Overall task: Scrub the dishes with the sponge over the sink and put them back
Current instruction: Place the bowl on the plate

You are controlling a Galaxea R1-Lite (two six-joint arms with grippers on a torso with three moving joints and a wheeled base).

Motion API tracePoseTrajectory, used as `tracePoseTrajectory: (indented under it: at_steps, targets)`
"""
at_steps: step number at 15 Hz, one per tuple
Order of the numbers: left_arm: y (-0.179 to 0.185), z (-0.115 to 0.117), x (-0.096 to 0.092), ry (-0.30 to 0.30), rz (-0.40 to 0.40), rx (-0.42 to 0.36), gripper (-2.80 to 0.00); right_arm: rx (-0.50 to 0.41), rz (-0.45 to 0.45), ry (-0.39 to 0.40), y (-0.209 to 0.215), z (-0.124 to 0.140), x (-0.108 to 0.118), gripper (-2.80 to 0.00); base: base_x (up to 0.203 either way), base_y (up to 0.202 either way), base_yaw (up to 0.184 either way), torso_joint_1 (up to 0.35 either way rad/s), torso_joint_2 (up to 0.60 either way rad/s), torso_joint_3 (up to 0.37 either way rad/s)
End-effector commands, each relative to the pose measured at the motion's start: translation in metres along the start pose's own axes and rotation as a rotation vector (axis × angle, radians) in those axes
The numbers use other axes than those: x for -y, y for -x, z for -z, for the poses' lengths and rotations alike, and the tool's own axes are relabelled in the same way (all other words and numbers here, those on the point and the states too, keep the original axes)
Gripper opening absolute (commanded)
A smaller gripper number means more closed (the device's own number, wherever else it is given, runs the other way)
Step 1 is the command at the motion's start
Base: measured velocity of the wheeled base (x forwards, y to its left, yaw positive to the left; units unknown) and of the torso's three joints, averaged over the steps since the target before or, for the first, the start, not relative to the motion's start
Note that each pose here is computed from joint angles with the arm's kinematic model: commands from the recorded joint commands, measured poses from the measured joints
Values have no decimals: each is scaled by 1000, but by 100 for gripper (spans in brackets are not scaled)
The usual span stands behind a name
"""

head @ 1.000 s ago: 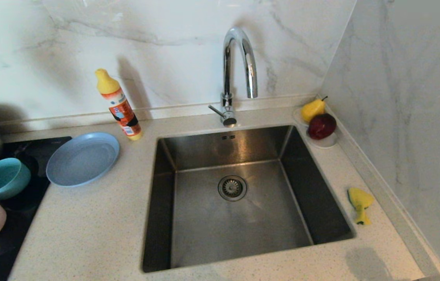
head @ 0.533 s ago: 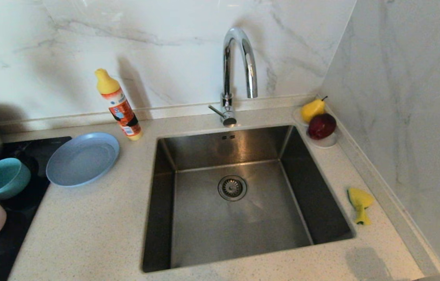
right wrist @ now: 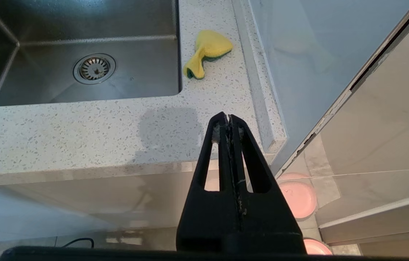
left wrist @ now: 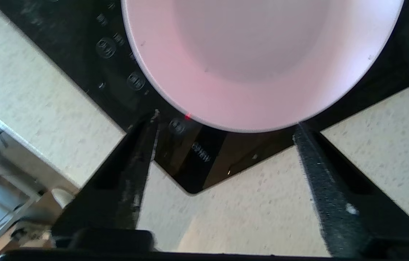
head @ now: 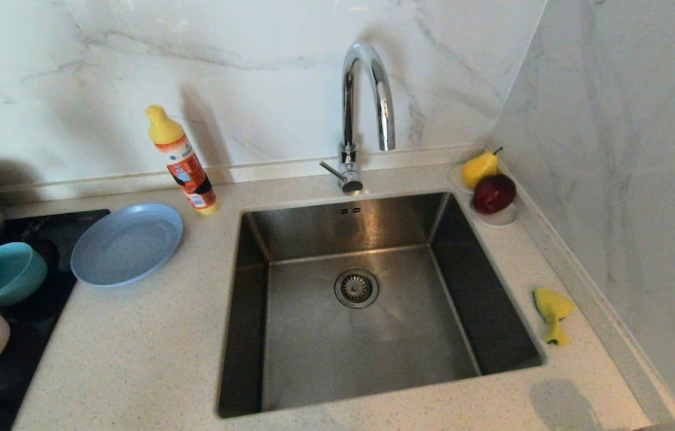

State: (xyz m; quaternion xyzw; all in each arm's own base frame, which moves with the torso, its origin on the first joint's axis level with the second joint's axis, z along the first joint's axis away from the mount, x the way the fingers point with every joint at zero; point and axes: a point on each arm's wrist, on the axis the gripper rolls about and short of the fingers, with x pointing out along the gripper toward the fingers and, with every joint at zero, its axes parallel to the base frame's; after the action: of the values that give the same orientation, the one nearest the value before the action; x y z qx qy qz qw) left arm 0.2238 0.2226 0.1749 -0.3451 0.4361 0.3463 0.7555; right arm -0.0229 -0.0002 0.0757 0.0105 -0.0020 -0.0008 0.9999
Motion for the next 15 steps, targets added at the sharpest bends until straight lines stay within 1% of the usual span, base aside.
tracePoseTrajectory:
  at_steps: [1,3,6,8,10,11,12,13,15]
  targets:
    - [-9,0,-1,3,8,-3,0,1,0,0,0,0,0,-280,0,0,0,0,0,0]
    - [-12,-1,-1,1,11,0,0,1,0,0,0,0,0,-280,0,0,0,0,0,0]
    - [-24,0,-3,4,12,-36,0,1,0,0,0,0,0,-280,0,0,0,0,0,0]
    - [-27,-2,-2,6,15,-40,0,1,0,0,0,0,0,-280,0,0,0,0,0,0]
    - [-16,-4,0,1,27,-5,0,1,0,0,0,0,0,-280,0,0,0,0,0,0]
    - [-3,-3,1,-7,46,23,0,1,0,0,0,0,0,-280,0,0,0,0,0,0]
    - [11,-1,3,-18,82,47,0,1,0,0,0,0,0,-280,0,0,0,0,0,0]
    - [24,3,4,-37,115,69,0,1,0,0,0,0,0,-280,0,0,0,0,0,0]
    - [38,6,6,-109,144,106,0,1,1,0,0,0,0,-280,0,0,0,0,0,0]
